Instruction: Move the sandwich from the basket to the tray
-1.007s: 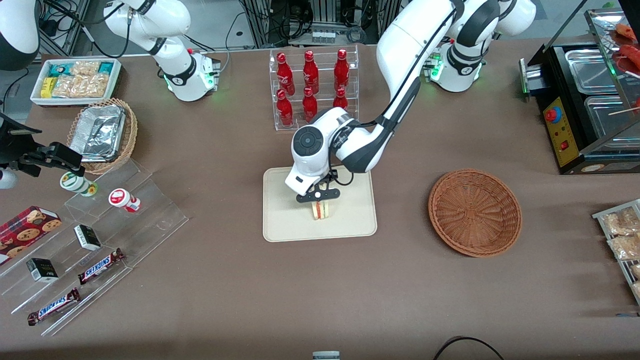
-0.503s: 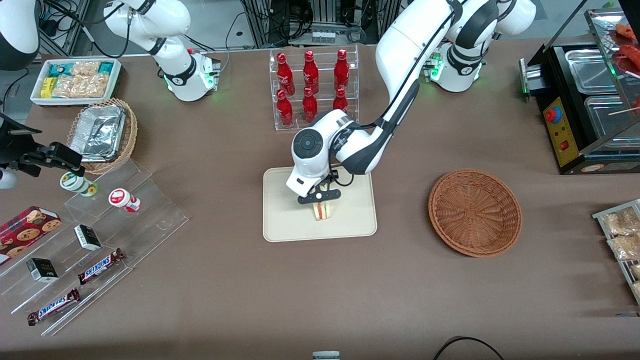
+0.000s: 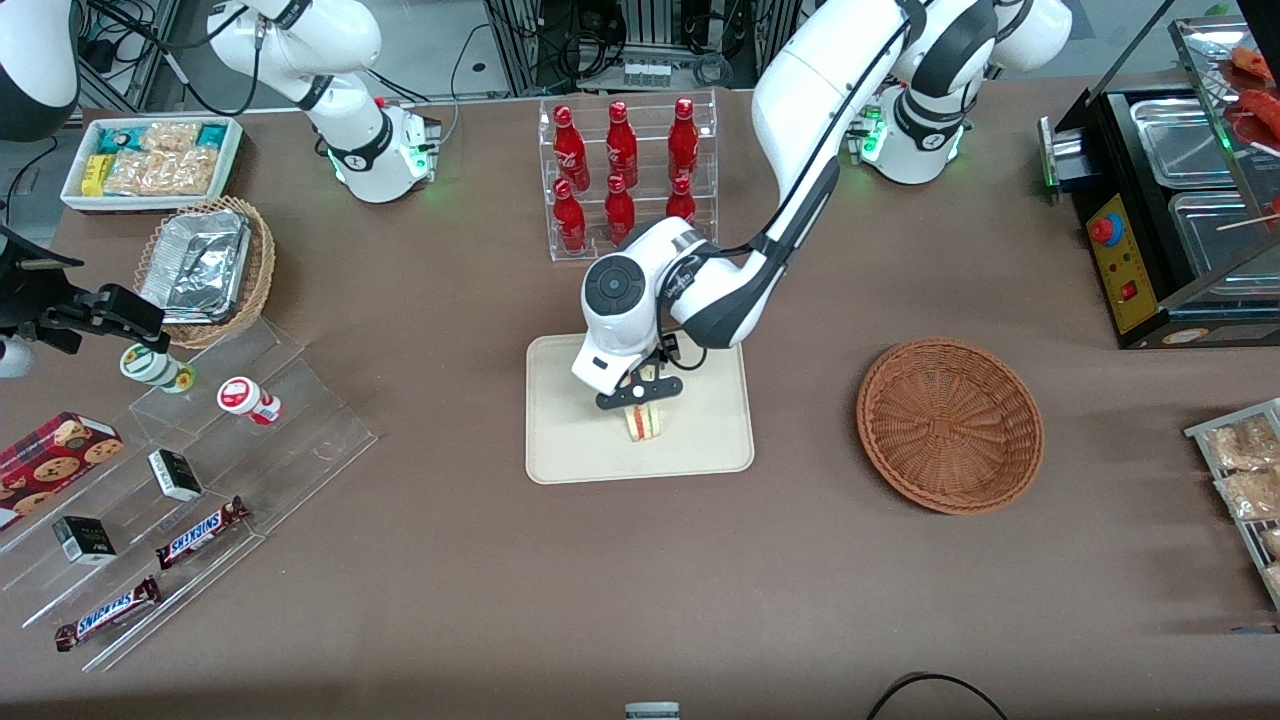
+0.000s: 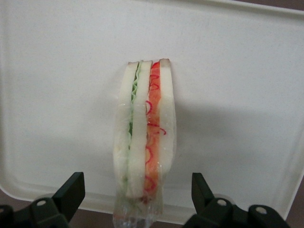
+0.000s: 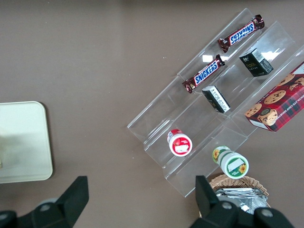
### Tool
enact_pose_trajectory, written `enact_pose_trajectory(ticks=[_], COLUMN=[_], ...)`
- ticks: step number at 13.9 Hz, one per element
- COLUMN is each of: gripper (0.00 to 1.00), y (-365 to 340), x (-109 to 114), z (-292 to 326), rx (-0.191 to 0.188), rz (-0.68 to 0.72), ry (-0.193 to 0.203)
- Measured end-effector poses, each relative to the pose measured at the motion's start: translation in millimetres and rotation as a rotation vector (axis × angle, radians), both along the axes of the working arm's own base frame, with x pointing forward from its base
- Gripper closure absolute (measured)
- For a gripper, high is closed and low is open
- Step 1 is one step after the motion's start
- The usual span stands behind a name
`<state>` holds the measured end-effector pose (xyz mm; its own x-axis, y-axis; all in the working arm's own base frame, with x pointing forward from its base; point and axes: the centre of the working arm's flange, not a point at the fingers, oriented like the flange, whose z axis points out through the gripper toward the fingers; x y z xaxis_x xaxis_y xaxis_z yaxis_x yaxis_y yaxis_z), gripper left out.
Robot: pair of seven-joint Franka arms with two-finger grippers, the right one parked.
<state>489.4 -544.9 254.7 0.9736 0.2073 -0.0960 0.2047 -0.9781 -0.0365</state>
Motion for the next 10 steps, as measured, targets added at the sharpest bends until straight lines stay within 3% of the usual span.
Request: enact_pose_trajectory(ticks=[6, 10], gripper=[0.0, 0.0], y=[15, 39], x=[-3, 13], z=[105, 145], rx=[0.027, 0.009], rz=[0.002, -0.004], ry=[0.013, -0.009])
